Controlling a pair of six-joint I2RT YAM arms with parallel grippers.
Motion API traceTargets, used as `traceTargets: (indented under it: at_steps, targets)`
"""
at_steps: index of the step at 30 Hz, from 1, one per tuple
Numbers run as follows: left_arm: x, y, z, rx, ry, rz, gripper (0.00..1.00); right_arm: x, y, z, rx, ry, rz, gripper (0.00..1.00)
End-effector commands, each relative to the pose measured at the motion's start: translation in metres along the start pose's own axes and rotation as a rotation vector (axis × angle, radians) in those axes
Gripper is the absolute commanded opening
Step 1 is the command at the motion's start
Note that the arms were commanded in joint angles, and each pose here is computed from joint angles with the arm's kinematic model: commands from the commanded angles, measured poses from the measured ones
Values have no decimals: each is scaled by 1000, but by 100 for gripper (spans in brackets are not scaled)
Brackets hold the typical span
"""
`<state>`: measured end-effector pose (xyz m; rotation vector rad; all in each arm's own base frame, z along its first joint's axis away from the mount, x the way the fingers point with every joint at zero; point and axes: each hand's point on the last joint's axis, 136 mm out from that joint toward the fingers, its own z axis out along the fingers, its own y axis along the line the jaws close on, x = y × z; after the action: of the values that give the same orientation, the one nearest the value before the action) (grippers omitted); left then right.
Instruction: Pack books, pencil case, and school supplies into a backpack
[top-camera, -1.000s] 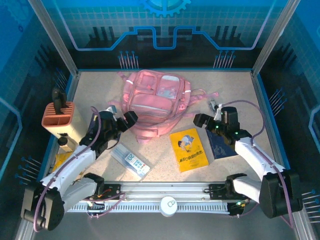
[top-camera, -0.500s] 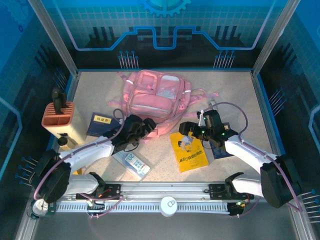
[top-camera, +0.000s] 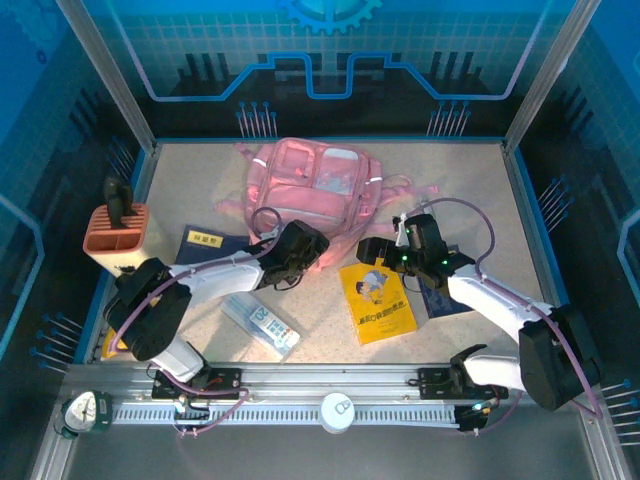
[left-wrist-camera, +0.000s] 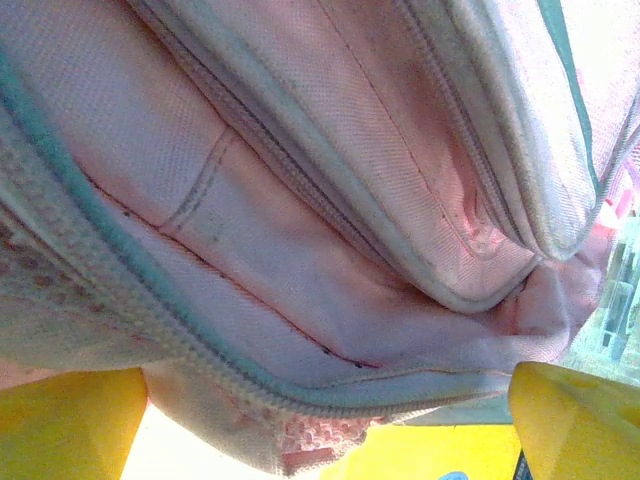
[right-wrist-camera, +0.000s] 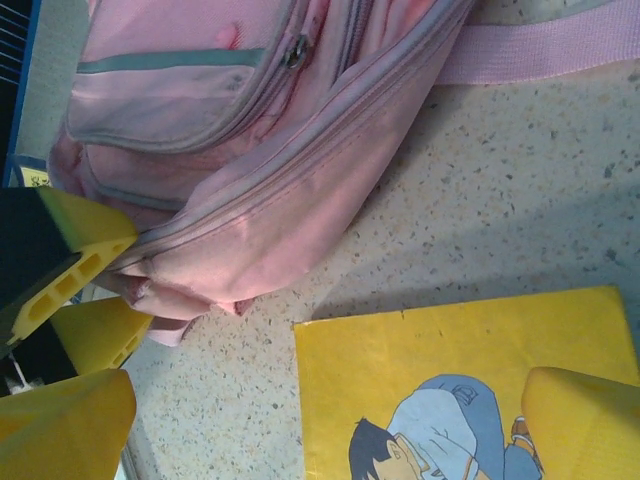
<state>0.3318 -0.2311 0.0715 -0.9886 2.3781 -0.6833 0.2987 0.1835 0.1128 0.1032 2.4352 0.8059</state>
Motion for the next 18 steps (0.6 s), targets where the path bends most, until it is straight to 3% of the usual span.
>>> traceTargets:
  at_steps: [1, 8, 18]
  targets:
    - [-23, 2, 10, -28, -22, 30, 92, -5, -3, -2, 35, 1, -18, 100]
    - [-57, 22, 6, -32, -30, 37, 87, 1, 6, 5, -4, 17, 51, 100]
    - [-43, 5, -26, 70, -17, 62, 90, -33, 6, 30, 52, 6, 119, 100]
